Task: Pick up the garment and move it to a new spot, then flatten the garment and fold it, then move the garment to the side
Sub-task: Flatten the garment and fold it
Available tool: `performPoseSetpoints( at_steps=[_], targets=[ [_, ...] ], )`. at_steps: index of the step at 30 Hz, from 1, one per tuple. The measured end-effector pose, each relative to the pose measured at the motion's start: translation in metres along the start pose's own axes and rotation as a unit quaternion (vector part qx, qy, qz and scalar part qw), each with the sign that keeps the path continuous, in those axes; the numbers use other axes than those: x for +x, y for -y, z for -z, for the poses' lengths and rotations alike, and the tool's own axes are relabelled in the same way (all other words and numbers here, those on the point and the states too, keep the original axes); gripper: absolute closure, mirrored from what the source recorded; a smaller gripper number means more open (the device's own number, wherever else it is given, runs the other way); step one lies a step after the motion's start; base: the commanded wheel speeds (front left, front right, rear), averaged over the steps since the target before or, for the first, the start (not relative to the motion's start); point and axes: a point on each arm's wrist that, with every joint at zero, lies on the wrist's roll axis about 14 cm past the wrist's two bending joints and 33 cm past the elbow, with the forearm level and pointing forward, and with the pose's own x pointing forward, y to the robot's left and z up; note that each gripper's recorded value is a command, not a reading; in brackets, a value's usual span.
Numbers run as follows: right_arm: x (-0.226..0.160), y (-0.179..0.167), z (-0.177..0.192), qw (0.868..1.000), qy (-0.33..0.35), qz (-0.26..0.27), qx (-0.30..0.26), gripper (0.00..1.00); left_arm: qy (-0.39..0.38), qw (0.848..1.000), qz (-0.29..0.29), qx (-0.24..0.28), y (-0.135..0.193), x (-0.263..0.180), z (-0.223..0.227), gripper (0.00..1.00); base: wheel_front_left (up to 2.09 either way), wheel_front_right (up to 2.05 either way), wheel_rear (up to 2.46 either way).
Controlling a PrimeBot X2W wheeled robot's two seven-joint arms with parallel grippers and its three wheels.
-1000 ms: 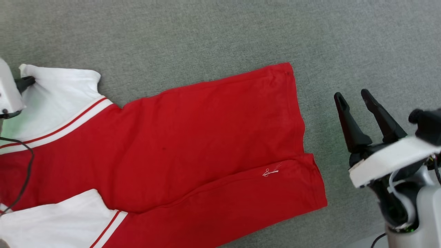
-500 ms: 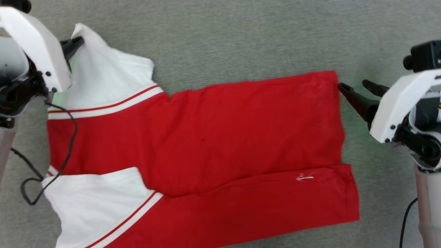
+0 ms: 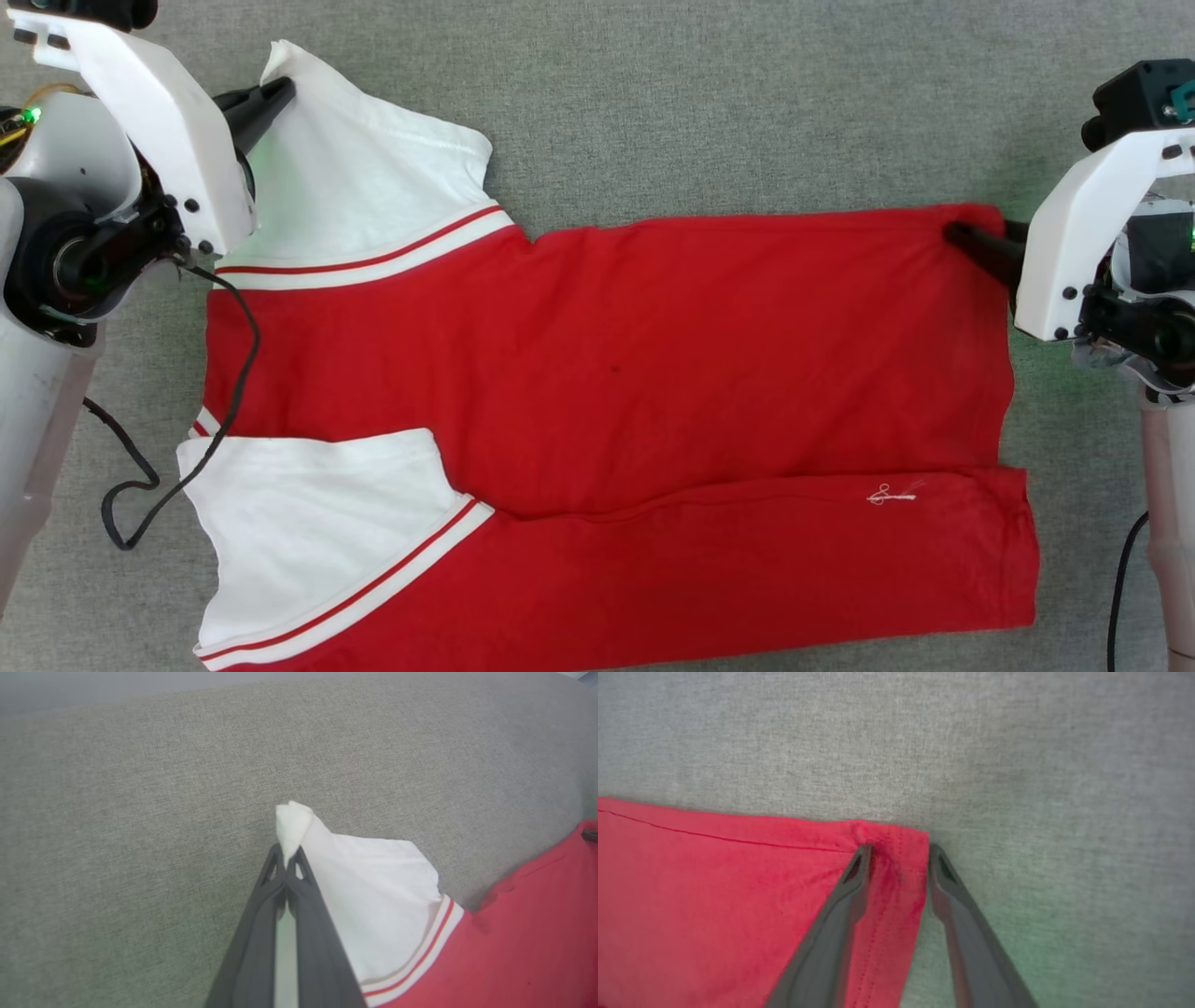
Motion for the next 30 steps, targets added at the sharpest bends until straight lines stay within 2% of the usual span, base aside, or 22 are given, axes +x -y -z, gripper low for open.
performPoseSetpoints(
  at_steps=[9,19,26,30],
  targets=[
    [-0.012,-0.007,0.001,1.0,-0.005,0.002,-0.018,1.0,0.032,0.999,0.005,-0.017,0.004,-0.012,-0.009,1.0,0.0,0.0,0.0],
    [-0.064,-0.011,-0.023,0.994,0.094,0.012,-0.046,1.0,0.109,0.993,-0.014,-0.047,0.0,-0.065,-0.016,1.0,0.0,0.0,0.0],
    [-0.096,-0.018,0.004,0.992,0.115,0.005,-0.042,1.0,0.133,0.987,-0.041,-0.085,0.0,-0.118,0.023,1.0,0.0,0.0,0.0],
    [-0.105,-0.022,0.031,0.993,0.112,-0.005,-0.024,1.0,0.128,0.981,-0.043,-0.137,0.005,-0.143,0.061,1.0,0.0,0.0,0.0]
  ],
)
